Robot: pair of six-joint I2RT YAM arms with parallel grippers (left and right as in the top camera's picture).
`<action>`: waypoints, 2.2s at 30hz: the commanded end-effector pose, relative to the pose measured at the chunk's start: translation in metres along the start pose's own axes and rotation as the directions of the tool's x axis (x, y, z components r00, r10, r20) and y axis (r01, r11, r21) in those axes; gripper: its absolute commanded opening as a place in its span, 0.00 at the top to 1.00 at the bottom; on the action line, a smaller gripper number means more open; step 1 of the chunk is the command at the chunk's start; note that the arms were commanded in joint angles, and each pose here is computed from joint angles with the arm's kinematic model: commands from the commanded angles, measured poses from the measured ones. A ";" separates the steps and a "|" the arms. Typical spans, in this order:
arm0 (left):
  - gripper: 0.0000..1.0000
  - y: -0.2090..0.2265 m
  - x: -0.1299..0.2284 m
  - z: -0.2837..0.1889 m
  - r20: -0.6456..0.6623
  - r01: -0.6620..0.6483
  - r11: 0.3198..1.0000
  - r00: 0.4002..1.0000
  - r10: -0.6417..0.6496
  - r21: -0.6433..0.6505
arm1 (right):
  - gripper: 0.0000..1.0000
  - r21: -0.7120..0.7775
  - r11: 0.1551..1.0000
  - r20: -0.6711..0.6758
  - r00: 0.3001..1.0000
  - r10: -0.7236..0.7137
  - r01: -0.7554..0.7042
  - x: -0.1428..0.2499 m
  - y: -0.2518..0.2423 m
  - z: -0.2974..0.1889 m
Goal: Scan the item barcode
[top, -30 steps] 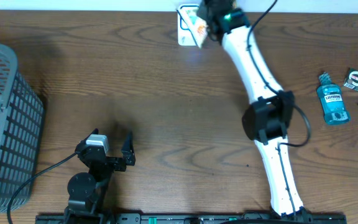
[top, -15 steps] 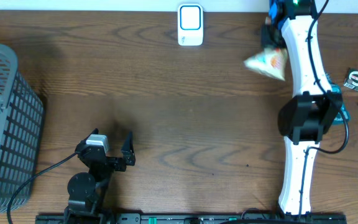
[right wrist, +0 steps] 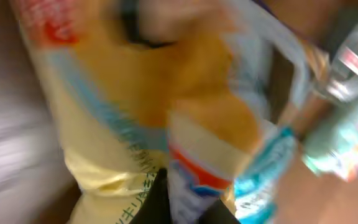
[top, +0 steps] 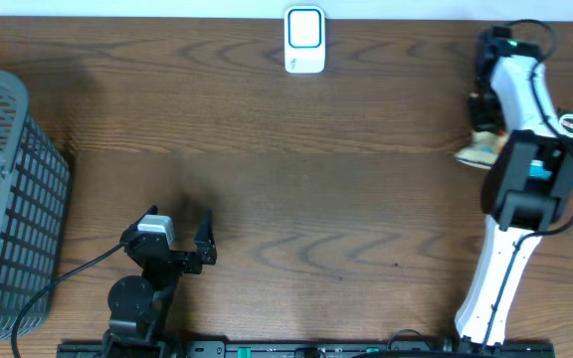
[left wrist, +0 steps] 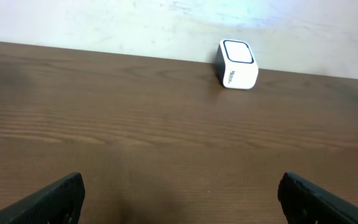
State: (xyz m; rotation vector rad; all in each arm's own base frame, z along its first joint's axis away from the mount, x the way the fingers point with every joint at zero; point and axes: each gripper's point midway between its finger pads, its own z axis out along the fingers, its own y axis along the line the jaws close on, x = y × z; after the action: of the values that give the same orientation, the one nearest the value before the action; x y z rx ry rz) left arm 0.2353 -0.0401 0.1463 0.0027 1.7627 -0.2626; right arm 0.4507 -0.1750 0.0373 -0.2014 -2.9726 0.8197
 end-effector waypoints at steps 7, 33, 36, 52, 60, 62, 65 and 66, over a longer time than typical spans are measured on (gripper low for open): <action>0.02 0.002 0.013 0.002 -0.037 -0.007 1.000 0.999 0.007 -0.004 | 0.01 0.118 0.948 -0.012 0.954 0.299 -0.295 0.013 -0.073 -0.011; 0.02 0.002 0.013 0.002 -0.037 -0.007 1.000 0.999 0.007 -0.004 | 0.01 -0.591 0.797 0.718 0.530 0.451 0.123 0.164 -0.113 -0.435; 0.02 0.002 0.013 0.002 -0.037 -0.007 1.000 0.999 0.007 -0.004 | 0.01 -0.574 0.808 0.765 0.438 0.472 0.132 0.204 -0.125 -0.461; 0.02 0.002 0.013 0.002 -0.037 -0.007 1.000 0.999 0.007 -0.004 | 0.01 -0.490 0.859 0.866 -0.027 0.499 0.145 0.412 -0.150 -0.527; 0.02 0.002 0.013 0.002 -0.037 -0.007 1.000 0.999 0.007 -0.004 | 0.01 -0.463 0.875 0.857 -0.183 0.482 0.141 0.489 -0.144 -0.527; 0.02 0.002 0.013 0.002 -0.037 -0.007 1.000 0.999 0.007 -0.004 | 0.01 -0.460 0.876 0.855 -0.194 0.481 0.146 0.499 -0.142 -0.524; 0.02 0.002 0.013 0.002 -0.037 -0.007 1.000 0.999 0.007 -0.004 | 0.01 -0.463 0.873 0.857 -0.175 0.485 0.152 0.509 -0.135 -0.514; 0.02 0.002 0.013 0.002 -0.037 -0.007 1.000 0.999 0.007 -0.004 | 0.01 -0.462 0.873 0.856 -0.179 0.485 0.155 0.513 -0.134 -0.512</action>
State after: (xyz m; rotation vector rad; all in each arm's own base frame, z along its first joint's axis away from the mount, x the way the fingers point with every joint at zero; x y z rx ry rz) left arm 0.2353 -0.0401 0.1463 0.0027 1.7627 -0.2626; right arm -0.0285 0.0417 0.5579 0.1342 -4.8813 0.0904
